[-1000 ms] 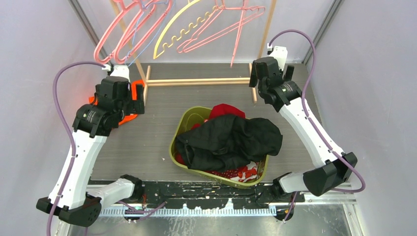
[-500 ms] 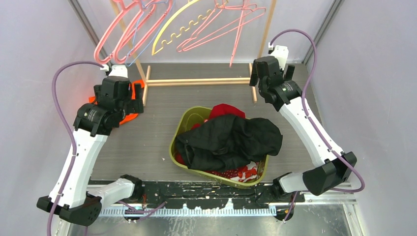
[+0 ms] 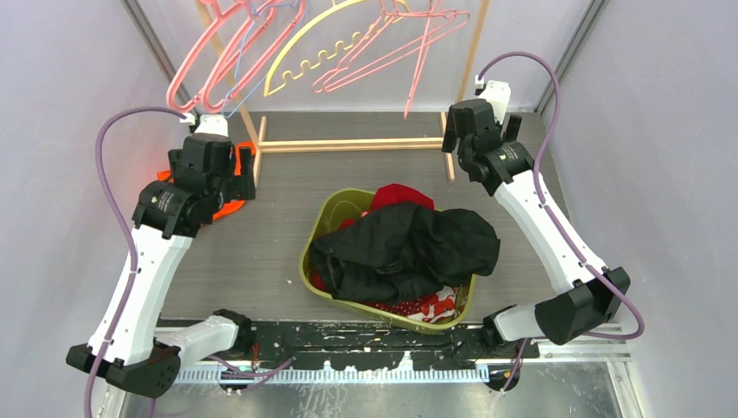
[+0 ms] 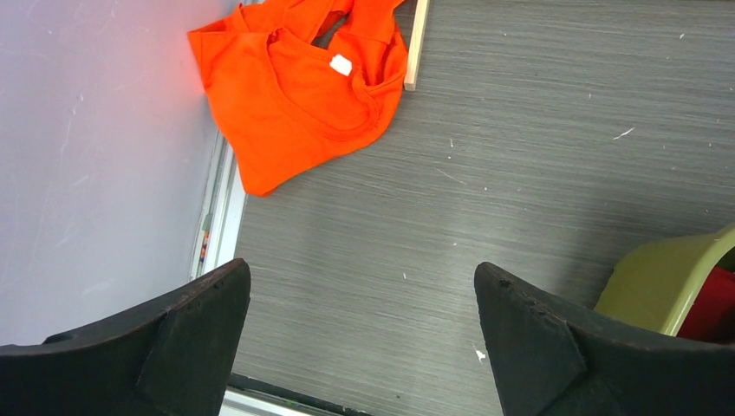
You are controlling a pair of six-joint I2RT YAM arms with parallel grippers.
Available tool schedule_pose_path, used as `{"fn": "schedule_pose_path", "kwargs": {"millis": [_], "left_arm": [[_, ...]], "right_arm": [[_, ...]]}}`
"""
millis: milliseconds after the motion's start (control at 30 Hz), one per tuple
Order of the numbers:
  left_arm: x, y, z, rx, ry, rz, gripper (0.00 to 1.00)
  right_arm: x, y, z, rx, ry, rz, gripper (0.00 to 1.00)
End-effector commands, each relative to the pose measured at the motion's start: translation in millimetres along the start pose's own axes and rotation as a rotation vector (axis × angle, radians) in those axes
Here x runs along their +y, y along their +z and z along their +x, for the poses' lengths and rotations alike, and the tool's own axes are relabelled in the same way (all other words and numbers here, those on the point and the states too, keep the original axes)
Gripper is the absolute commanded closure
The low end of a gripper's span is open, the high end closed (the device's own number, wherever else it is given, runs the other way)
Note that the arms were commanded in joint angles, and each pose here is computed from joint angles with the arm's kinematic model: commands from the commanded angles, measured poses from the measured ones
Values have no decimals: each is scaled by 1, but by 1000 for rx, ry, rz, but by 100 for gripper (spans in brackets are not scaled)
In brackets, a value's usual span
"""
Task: Remove the skirt from the hanger
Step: Reset both arms
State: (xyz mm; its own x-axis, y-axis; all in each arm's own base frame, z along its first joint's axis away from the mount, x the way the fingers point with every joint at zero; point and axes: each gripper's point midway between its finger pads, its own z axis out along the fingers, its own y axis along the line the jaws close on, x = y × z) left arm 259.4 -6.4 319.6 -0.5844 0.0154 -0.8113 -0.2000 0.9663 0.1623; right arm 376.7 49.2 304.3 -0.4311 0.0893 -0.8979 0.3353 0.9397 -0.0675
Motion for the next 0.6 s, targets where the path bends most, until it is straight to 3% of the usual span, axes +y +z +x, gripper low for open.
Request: {"fn": "schedule_pose_path", "kwargs": {"millis": [0, 567], "left_arm": [[1, -6, -17, -52, -44, 6, 0], [1, -7, -16, -47, -47, 8, 0]], "right_arm": [[1, -1, -15, -50, 61, -8, 0], [2, 0, -13, -46, 65, -9, 0]]}}
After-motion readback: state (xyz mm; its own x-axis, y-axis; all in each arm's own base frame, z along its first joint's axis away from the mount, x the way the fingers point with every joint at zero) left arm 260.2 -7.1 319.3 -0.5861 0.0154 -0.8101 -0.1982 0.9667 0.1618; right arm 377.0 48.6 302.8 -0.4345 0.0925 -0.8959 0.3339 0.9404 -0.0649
